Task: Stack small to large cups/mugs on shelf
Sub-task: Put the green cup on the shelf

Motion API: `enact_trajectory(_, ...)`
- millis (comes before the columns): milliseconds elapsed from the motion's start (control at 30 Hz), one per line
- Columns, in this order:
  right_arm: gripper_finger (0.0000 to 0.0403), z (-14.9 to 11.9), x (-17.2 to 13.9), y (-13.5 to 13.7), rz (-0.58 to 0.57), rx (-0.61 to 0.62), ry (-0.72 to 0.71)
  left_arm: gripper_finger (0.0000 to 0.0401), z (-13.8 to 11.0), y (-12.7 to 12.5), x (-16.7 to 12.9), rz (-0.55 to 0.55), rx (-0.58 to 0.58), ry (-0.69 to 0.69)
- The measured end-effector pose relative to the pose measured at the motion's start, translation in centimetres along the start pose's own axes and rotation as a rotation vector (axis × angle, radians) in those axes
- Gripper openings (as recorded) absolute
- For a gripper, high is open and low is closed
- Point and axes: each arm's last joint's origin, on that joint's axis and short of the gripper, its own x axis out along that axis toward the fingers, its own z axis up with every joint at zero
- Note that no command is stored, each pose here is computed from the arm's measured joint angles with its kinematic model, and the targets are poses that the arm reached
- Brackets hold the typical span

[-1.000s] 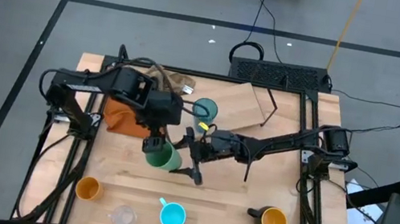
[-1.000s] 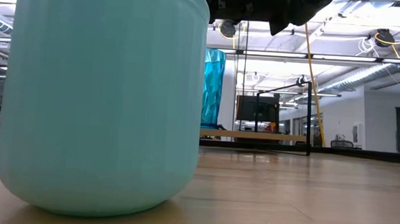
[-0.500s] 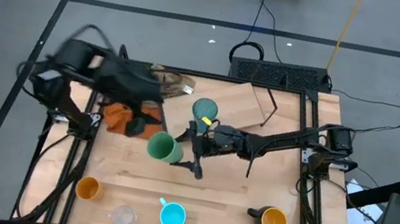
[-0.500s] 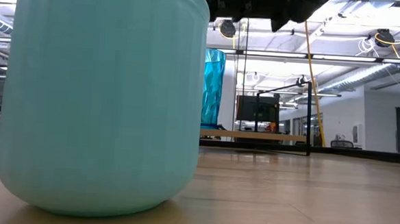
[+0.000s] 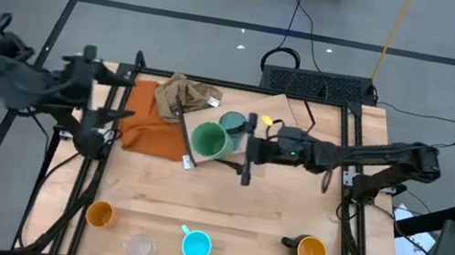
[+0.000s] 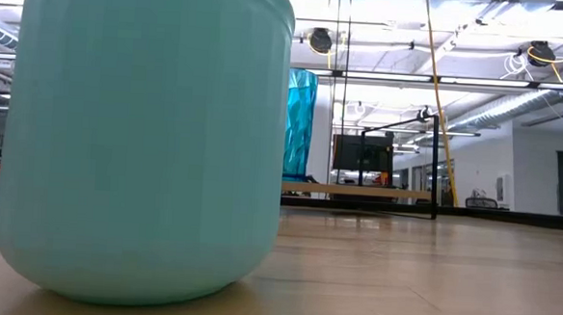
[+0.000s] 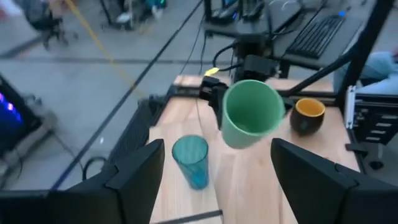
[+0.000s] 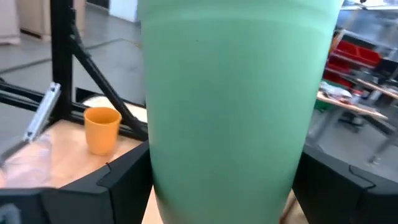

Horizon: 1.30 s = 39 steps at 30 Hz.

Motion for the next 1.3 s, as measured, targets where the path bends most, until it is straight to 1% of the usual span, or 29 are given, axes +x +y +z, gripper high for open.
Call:
enact_trajectory(100,0.0308,1.4,-2.0,-0.6,-0.052,0.003,0.003,0.0296,-0.2,-0.4,-1.0,-0.046,0.051,-0.029)
enact_trajectory(200,0.0308,2.5,-3.6,-0.9,-0.076,0.008,-0.004,0.0296,-0.4,0.0,-2.1,-0.071,0.086,-0.065)
enact_trajectory(300,0.0308,3.0,-4.7,-0.7,-0.093,0.002,0.012,0.0296,-0.7,2.0,-3.6,-0.079,0.077,-0.118)
enact_trajectory(367,0.0308,3.2,-5.3,-0.6,-0.117,-0.005,0.031,0.0296,-1.4,3.7,-4.5,-0.124,0.048,-0.129)
enact_trajectory(467,0.0308,3.2,-6.0,-0.6,-0.153,-0.013,0.085,0.0296,-3.2,5.8,-5.0,-0.152,0.005,-0.114)
enact_trajectory(600,0.0308,3.0,-6.8,-0.6,-0.179,-0.021,0.145,0.0296,-6.3,7.2,-4.5,-0.104,0.021,-0.079)
enact_trajectory(667,0.0308,3.0,-7.1,-0.8,-0.198,-0.025,0.151,0.0296,-8.1,7.9,-4.3,-0.098,-0.004,-0.056)
enact_trajectory(767,0.0308,2.8,-7.4,-1.4,-0.256,-0.047,0.190,0.0296,-10.6,8.6,-3.7,-0.065,-0.039,-0.025)
enact_trajectory(933,0.0308,2.1,-8.2,-3.0,-0.389,-0.051,0.278,0.0296,-14.1,8.1,-2.3,-0.034,-0.089,0.051)
enact_trajectory(1067,0.0308,0.0,-9.3,-4.0,-0.517,-0.022,0.332,0.0296,-16.1,7.2,-1.0,-0.006,-0.105,0.117)
enact_trajectory(1167,0.0308,-1.6,-10.9,-4.5,-0.589,0.022,0.283,0.0296,-17.0,6.2,-0.2,0.004,-0.102,0.161)
enact_trajectory(1300,0.0308,-3.6,-13.0,-4.1,-0.657,0.082,0.116,0.0296,-17.4,5.6,0.4,0.017,-0.111,0.182)
